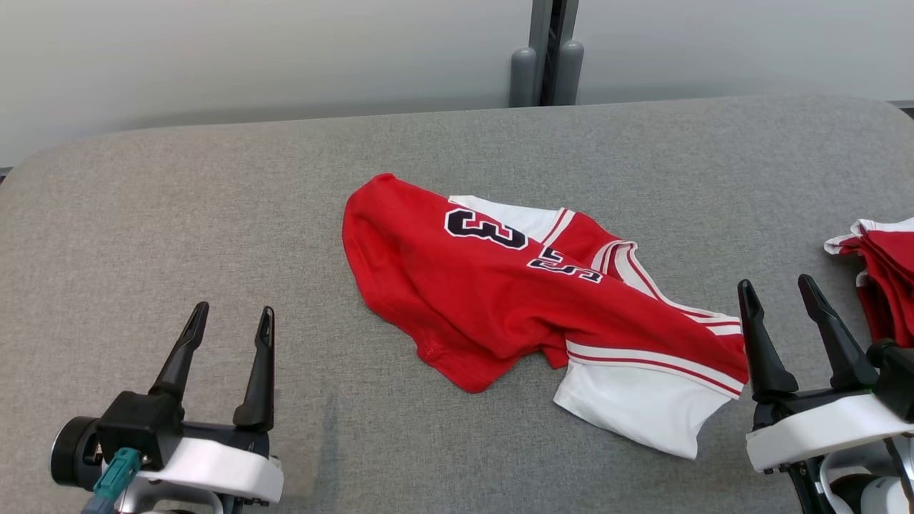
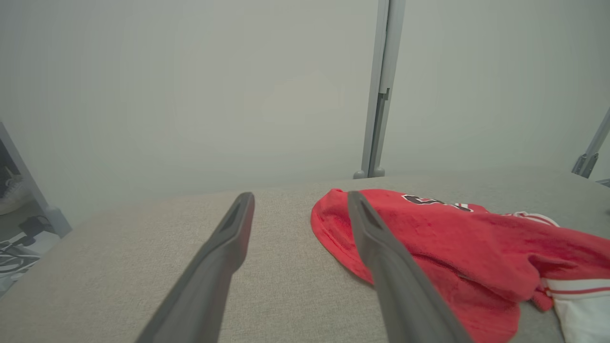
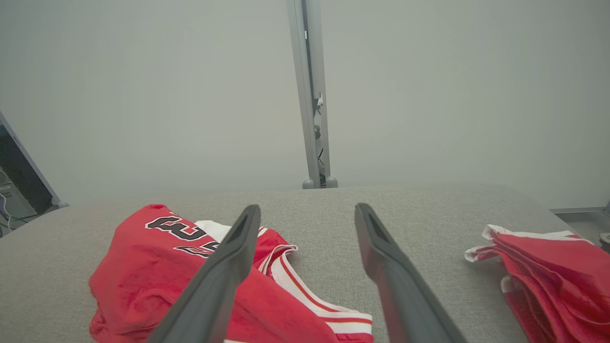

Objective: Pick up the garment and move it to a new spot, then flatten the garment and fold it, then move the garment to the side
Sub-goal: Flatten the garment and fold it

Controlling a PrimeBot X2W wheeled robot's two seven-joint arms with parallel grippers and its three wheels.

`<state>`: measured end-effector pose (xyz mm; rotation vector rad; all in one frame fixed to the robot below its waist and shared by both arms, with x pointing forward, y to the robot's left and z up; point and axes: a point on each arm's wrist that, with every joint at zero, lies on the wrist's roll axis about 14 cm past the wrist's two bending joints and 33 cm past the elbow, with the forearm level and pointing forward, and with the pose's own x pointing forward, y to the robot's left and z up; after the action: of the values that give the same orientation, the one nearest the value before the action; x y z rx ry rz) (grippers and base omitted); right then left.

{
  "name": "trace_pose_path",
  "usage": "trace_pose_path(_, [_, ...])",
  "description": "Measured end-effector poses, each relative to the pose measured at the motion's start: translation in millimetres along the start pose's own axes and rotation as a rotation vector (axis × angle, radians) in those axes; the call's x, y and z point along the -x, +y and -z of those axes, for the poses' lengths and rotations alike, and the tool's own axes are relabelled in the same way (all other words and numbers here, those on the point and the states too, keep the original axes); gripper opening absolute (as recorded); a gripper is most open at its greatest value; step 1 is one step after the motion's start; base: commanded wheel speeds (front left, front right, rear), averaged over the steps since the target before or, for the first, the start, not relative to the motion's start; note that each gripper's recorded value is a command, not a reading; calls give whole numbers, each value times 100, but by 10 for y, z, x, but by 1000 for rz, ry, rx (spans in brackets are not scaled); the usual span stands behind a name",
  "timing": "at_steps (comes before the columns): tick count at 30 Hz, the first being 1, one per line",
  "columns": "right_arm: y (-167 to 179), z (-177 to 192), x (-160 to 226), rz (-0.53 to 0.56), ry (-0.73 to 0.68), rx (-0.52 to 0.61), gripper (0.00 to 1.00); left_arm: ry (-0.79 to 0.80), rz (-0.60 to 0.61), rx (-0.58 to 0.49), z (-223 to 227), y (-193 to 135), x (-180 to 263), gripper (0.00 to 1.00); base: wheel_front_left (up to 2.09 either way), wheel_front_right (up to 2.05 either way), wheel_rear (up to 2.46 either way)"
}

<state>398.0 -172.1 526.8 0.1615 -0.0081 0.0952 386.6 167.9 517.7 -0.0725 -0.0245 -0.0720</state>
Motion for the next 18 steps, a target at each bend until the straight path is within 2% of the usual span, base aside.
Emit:
trace_pose_path(3, [-10, 1, -3, 3, 0, -2, 100, 15, 17, -3, 20, -36, -25, 100, 0, 0, 0])
trace_pose_path(7, [-15, 50, -17, 4, 15, -4, 100, 67, 100, 0, 89, -213, -160, 100, 0, 0, 0])
trace_pose_path(14, [-100, 153, -37, 28, 46, -14, 100, 359, 358, 45, 723, -863, -235, 100, 0, 0, 0])
trace_pose_path(18, [-170, 218, -41, 49, 58, -23, 100, 471, 438, 61, 1008, -1076, -242, 100, 0, 0, 0])
